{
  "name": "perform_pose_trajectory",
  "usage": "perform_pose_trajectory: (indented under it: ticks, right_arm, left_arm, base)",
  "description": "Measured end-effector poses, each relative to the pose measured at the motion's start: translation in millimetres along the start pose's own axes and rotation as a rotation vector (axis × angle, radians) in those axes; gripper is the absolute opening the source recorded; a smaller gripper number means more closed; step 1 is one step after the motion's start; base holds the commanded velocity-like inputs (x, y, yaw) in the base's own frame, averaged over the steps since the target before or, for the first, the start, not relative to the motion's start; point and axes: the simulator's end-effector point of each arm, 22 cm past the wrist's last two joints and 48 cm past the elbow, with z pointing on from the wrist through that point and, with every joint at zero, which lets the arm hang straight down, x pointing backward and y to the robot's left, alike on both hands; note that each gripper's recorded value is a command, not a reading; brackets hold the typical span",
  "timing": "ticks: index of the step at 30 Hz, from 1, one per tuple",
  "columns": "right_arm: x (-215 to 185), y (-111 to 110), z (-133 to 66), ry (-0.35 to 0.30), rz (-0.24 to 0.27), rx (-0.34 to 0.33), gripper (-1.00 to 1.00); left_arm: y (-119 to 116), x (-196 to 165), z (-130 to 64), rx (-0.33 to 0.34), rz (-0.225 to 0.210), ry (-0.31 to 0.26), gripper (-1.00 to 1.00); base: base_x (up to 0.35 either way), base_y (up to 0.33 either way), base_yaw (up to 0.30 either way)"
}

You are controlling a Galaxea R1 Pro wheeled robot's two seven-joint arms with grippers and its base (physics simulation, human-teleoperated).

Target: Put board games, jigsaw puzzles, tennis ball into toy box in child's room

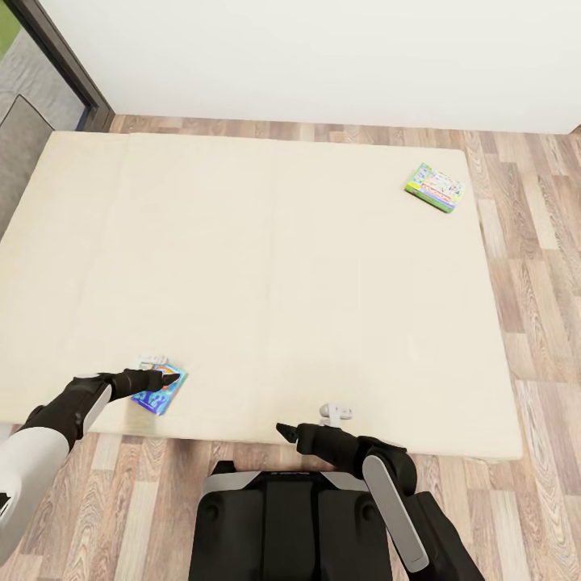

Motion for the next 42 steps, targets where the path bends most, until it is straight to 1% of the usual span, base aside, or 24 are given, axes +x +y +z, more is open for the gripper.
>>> perform_pose_trajectory:
  ticks: [21, 30, 42]
  right_arm:
    - [-0.3, -0.8, -0.4, 0.000, 0.002, 0.001, 1.00]
    - [-0.2, -0.8, -0.4, 0.000, 0.002, 0.001, 1.00]
    - [0.0, -0.8, -0.2, 0.001, 0.003, 0.000, 1.00]
  left_arm:
    - [1.2, 1.1, -0.6, -0.001, -0.007, 0.005, 1.00]
    - [4.8, 3.3, -2.1, -0.005, -0.022, 0.015, 1.00]
    - [7.6, 3.9, -3.3, -0.009, -0.029, 0.018, 1.00]
  base:
    - [0.000, -0.050, 0.000]
    - [0.000, -0.005, 0.000]
    - [-0.010, 0.009, 0.000]
